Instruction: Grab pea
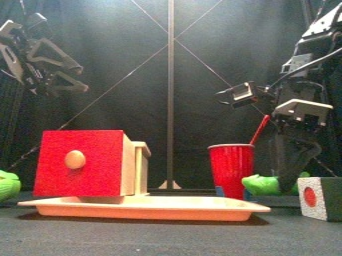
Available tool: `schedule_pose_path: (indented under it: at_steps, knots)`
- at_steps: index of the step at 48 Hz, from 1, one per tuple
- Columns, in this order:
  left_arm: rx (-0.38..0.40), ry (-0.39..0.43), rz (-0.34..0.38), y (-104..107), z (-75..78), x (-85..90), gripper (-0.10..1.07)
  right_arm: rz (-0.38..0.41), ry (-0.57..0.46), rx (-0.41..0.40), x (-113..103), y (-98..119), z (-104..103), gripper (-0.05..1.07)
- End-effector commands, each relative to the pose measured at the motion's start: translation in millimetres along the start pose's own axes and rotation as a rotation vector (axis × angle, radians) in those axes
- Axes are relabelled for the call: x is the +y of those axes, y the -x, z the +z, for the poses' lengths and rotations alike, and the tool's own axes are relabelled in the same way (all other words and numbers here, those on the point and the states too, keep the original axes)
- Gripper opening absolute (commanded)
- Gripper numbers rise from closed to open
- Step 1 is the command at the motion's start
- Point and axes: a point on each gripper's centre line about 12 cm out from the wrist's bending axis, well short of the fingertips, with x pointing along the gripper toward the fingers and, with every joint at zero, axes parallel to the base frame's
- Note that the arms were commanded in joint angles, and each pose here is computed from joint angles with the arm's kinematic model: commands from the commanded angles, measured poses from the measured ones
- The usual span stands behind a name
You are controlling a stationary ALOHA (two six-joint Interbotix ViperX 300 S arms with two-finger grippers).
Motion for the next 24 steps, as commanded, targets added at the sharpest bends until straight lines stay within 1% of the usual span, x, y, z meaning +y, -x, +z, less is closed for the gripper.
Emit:
schedule_pose_path:
  at_steps: [1, 24]
  knots:
    - [-0.015, -0.001, 0.0, -1.3, 4.7, -0.3, 0.89, 0.014, -0.014, -0.052, 2.7, 16.4, 16.6, 0.59]
    - [-0.014, 0.008, 0.003, -1.2, 4.1, 0.1, 0.89, 0.014, -0.01, -0.061, 4.0, 18.5, 19.6, 0.59]
